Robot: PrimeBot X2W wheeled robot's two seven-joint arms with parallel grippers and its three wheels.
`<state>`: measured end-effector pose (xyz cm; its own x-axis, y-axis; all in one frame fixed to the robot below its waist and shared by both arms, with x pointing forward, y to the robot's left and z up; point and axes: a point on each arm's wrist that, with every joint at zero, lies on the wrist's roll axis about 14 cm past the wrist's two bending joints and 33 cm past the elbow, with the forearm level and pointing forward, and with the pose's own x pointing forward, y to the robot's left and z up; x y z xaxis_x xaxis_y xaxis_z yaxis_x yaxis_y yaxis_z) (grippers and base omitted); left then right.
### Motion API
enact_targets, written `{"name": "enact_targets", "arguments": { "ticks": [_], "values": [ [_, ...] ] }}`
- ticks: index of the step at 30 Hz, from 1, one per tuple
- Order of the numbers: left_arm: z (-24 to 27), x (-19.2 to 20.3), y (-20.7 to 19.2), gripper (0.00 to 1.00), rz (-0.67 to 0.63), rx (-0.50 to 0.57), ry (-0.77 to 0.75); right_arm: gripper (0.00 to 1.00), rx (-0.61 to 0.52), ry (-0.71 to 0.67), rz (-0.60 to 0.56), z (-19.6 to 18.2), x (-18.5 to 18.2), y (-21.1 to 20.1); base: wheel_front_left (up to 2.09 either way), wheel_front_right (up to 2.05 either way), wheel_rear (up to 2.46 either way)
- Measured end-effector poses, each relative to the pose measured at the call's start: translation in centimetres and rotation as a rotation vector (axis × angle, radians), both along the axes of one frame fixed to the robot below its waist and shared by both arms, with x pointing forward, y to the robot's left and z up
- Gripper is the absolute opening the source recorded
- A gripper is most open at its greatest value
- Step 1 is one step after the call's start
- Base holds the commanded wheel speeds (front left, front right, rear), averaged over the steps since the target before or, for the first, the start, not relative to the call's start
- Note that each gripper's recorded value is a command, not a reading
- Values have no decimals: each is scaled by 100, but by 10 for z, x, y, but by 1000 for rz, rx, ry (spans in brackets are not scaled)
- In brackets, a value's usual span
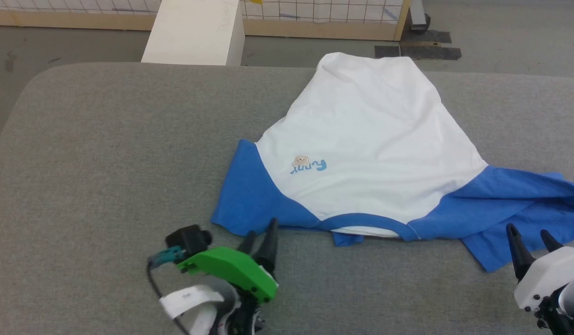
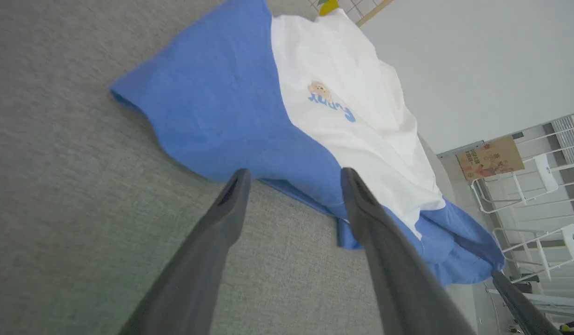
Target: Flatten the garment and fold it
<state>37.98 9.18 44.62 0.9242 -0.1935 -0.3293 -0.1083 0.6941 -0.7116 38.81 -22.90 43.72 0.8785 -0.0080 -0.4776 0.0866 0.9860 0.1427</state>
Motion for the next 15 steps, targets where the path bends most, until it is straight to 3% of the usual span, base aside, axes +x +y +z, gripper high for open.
{"name": "enact_targets", "arguments": {
  "ticks": [4,10,15],
  "values": [
    [-12,4,-15,100,-33,-12,86,100,-3,2,0,-1,1,0,0,0,0],
    [-42,15,2,100,22,134,174,100,-3,16,-13,-6,-1,-4,0,0,0],
    [-51,23,3,100,24,157,189,100,-8,28,-33,-11,-4,-11,0,0,0]
  ]
}}
